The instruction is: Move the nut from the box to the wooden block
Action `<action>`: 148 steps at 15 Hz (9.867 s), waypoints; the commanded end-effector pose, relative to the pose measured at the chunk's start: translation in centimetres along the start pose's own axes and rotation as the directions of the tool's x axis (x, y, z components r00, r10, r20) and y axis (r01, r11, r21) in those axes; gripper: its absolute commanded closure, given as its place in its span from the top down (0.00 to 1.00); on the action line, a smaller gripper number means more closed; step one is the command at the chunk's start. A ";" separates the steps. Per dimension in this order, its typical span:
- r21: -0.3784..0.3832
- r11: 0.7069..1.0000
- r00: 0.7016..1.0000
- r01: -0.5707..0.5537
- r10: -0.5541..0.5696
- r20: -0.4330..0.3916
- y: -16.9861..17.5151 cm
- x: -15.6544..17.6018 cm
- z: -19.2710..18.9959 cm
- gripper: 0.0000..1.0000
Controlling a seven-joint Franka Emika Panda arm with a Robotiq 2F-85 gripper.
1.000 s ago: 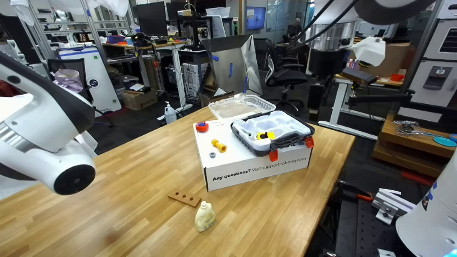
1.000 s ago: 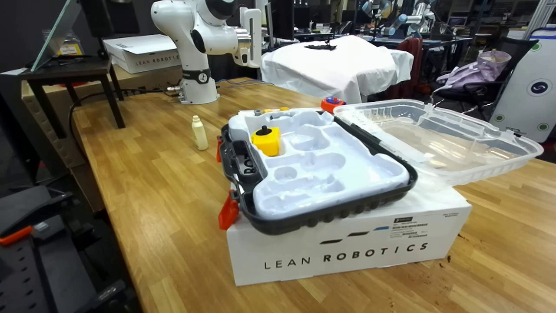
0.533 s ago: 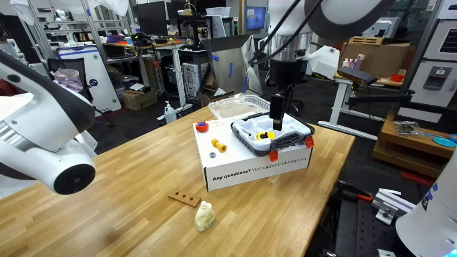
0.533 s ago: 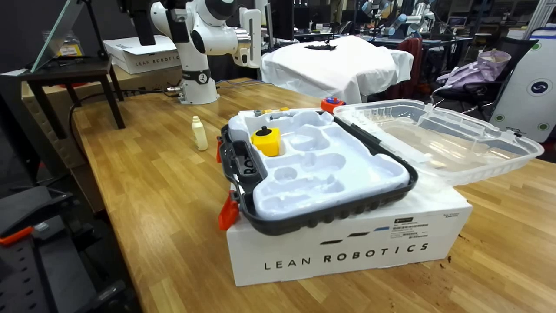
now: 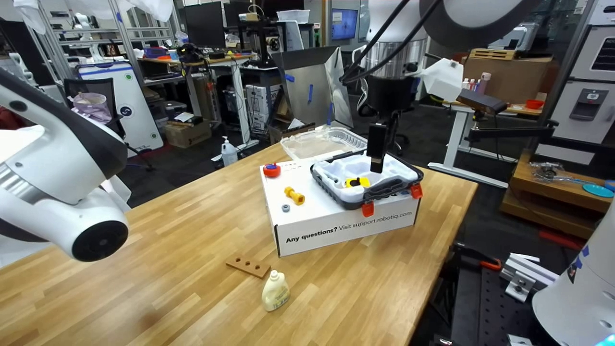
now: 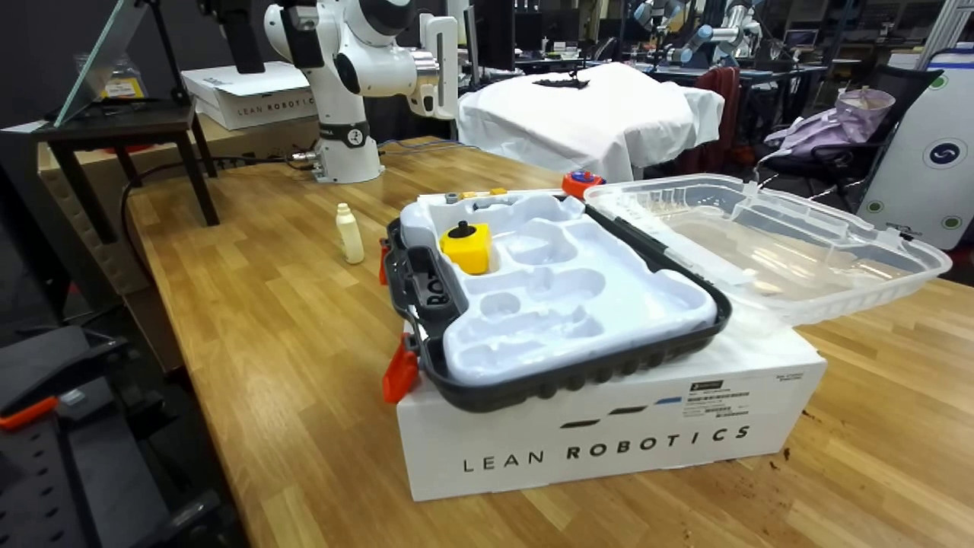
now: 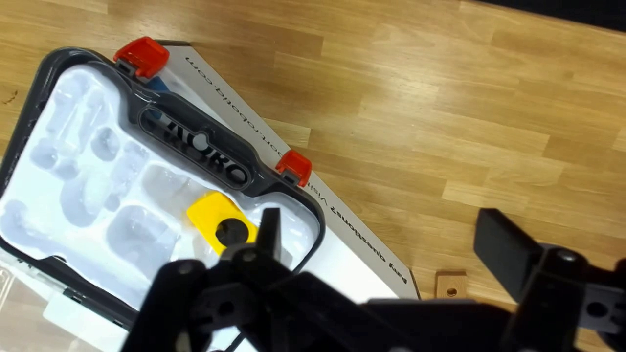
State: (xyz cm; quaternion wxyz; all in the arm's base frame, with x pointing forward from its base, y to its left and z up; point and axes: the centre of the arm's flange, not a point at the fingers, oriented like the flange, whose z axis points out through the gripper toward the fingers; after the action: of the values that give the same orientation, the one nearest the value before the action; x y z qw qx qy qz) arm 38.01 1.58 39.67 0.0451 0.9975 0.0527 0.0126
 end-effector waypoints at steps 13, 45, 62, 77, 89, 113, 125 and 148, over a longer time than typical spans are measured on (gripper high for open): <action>0.049 0.985 0.982 0.168 -0.162 -0.100 -3.3 9.2 -0.4 1.00; 0.069 0.981 0.983 0.181 -0.182 0.002 -5.6 21.1 10.1 1.00; 0.181 0.978 0.990 0.107 -0.121 0.067 -5.3 22.0 15.7 1.00; 0.177 0.980 0.991 0.091 -0.107 0.084 -3.9 23.3 16.8 1.00; 0.180 0.979 0.988 0.098 -0.117 0.101 -3.5 23.3 17.7 1.00; 0.185 0.975 0.985 0.123 -0.142 0.095 -2.3 24.2 17.8 0.77; 0.185 0.975 0.987 0.121 -0.138 0.085 -2.0 24.1 17.4 0.19; 0.268 0.915 0.948 0.301 -0.318 0.019 -10.1 11.0 12.2 0.07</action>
State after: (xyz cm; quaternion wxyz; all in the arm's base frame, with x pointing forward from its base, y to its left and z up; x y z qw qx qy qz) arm 49.96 11.05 26.89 -0.0556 0.9787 0.1922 -0.0469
